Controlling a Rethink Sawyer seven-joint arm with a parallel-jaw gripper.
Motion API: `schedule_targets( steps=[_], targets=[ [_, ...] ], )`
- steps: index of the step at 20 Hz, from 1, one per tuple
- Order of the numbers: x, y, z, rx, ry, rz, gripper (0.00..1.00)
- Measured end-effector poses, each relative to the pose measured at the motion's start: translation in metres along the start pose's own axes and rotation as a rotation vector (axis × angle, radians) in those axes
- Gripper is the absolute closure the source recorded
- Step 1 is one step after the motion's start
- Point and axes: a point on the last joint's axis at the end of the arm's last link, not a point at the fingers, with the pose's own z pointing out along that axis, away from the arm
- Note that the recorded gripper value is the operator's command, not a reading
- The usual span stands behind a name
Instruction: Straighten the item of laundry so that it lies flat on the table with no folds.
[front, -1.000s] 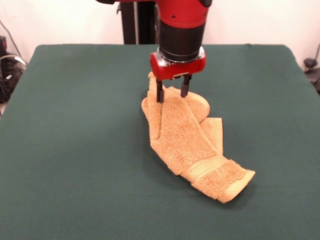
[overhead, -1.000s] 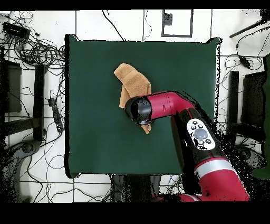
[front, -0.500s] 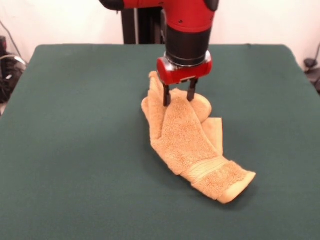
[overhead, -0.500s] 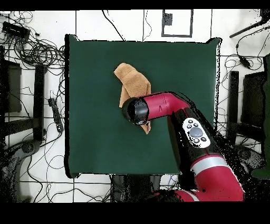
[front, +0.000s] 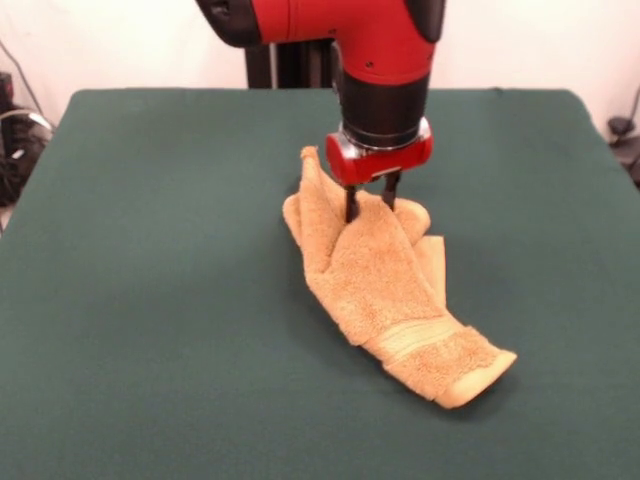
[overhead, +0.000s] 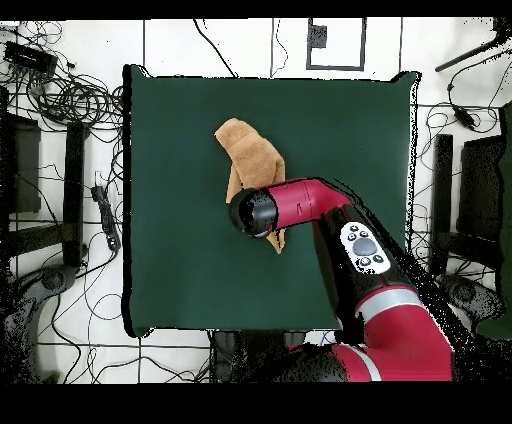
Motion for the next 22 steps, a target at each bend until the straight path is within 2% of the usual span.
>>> schedule_targets(
  steps=[16, 22],
  targets=[
    [0.0013, 0.0025, 0.0051, 0.008, 0.003, -0.005, 1.00],
    [-0.0054, 0.0058, 0.0033, 0.018, -0.003, -0.015, 1.00]
  ],
)
